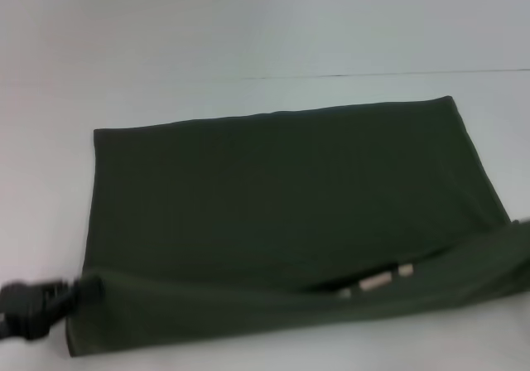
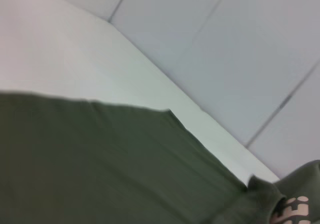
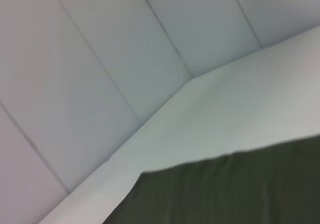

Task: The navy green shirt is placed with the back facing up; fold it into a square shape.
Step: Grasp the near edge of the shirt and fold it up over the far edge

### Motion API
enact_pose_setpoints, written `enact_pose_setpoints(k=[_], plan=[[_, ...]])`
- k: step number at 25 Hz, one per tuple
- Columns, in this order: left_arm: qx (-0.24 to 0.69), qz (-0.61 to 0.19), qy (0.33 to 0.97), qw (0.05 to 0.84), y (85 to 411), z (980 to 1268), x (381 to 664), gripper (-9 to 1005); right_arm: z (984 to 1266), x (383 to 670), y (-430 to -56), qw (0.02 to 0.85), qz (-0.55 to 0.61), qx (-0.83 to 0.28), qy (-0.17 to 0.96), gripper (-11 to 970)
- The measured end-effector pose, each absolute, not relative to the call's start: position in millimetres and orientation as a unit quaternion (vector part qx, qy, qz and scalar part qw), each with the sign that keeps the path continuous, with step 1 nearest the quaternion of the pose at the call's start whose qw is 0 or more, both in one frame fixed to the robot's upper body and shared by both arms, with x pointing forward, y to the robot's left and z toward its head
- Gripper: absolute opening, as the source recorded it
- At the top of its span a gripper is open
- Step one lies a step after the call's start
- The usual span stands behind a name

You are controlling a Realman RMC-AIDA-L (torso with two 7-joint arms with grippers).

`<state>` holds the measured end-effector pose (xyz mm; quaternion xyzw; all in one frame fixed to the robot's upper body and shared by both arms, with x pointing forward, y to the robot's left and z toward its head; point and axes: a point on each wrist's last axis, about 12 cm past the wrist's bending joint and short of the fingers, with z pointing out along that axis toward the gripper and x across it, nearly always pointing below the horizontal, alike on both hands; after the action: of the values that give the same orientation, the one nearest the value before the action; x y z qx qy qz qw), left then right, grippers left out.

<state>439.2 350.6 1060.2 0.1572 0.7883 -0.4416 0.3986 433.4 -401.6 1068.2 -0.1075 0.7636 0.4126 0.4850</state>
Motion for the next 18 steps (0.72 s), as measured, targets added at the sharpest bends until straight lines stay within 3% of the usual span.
enact_pose_setpoints(k=[18], plan=[[0.138, -0.284, 0.823, 0.472, 336.2, 1094.5, 592.2, 31, 1083.9, 575.0, -367.4, 0.53, 0.296, -0.056, 0.793, 39]])
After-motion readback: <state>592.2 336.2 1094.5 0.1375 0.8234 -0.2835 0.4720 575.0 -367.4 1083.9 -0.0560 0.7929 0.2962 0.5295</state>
